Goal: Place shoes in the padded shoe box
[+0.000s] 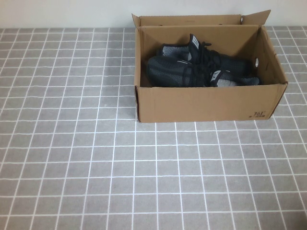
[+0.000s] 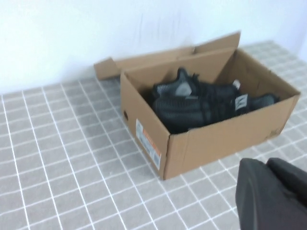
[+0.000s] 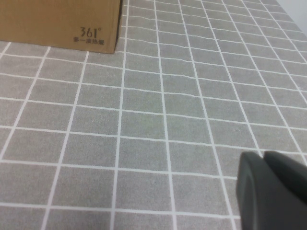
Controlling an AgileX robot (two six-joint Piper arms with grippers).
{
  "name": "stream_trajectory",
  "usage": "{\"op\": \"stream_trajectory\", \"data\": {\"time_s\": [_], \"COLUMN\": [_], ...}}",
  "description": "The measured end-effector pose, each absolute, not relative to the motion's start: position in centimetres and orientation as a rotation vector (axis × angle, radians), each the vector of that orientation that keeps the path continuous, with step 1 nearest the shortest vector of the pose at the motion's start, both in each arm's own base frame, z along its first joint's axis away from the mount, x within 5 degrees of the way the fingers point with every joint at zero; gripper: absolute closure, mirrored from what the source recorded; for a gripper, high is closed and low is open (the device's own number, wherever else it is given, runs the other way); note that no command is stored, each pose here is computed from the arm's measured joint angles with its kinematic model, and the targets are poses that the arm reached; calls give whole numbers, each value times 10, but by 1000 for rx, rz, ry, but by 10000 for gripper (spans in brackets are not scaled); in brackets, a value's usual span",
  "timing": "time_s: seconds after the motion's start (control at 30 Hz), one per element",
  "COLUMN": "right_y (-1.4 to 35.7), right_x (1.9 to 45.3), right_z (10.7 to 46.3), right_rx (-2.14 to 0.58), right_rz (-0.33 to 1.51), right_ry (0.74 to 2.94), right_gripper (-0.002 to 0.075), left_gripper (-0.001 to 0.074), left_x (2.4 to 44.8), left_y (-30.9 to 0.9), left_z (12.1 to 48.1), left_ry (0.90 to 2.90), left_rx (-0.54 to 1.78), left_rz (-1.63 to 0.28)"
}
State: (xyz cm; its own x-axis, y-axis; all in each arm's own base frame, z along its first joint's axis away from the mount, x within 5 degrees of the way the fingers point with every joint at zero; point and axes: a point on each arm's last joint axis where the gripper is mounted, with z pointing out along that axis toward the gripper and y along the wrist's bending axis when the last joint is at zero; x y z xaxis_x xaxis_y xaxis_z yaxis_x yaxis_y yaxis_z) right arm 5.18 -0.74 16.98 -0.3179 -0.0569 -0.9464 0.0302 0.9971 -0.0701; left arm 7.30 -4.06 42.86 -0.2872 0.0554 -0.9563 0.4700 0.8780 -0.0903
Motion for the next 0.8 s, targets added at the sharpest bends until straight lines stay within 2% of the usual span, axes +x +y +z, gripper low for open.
{"op": "stream_trajectory", "data": {"time_s": [0.2,0.8], "right_y": [-7,-7], "right_x": [52,52], "right_z": [170,170], "right_rx": [-19,-19], "right_rz": [-87,-87], "right_ry": [1892,1892], "right_gripper": [734,734], "left_gripper": [737,737], "left_x": [63,69], "left_y": [-31,-36], "left_z": [430,412], "left_ry": [1796,1866], "left_rx": [381,402], "left_rz": [-439,-408]}}
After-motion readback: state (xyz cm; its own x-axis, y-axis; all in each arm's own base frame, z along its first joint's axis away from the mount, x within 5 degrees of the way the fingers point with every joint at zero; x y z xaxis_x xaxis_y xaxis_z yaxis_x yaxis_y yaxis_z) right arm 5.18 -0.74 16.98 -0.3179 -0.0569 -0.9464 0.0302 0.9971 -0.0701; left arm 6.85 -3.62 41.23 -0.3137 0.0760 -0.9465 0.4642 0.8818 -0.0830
